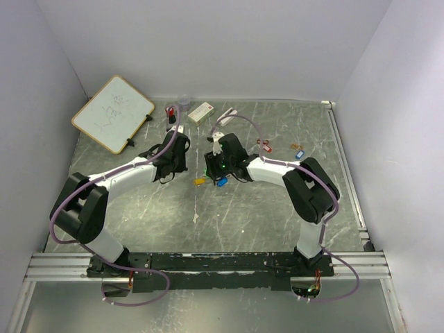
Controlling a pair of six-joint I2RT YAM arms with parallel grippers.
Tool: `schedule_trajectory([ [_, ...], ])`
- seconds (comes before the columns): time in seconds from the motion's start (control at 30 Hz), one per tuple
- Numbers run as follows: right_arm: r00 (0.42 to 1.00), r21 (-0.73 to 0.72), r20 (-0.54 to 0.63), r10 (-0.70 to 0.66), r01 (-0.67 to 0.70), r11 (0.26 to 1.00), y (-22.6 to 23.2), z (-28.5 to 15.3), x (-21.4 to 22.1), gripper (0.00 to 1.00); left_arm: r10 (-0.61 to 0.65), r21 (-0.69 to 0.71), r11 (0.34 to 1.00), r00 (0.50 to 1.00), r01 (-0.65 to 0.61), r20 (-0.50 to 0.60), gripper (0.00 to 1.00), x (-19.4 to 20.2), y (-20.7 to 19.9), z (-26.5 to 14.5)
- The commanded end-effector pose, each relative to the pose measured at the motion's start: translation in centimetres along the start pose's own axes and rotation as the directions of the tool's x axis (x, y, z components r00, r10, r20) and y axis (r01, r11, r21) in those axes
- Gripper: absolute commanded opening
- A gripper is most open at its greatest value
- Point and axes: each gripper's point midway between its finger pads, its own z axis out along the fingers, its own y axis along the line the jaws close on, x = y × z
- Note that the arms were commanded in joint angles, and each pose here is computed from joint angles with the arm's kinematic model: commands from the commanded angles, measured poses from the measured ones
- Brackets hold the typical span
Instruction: Put the keys on the keyring
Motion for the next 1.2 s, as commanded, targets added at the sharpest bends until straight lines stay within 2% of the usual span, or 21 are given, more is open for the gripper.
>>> schedule_trajectory([
  [0.0,1.000,-0.006,-0.002,-0.010,0.010,1.000,0.4,0.6,-0.1,0.46,-0.025,0.031,0.999,0.999,0.025,0.022,0.07,-0.8,-0.3,-0.5],
  [0.37,1.000,0.003,-0.010,-0.001,0.001,1.000,0.4,1.7,-0.2,0.46,-0.022,0.035,0.999,1.000,0.022,0.013,0.07,-0.5,-0.3,-0.3],
  [0.7,0.999,-0.006,-0.031,0.009,-0.009,1.000,0.5,2.2,0.6,0.37,-0.023,0.035,0.999,1.000,0.022,0.009,0.07,-0.5,0.0,-0.2],
  [1.17,0.998,-0.109,-0.059,0.033,-0.040,0.993,2.4,2.4,1.4,0.41,-0.023,0.032,0.999,1.000,0.023,0.013,0.07,-0.7,0.0,-0.2],
])
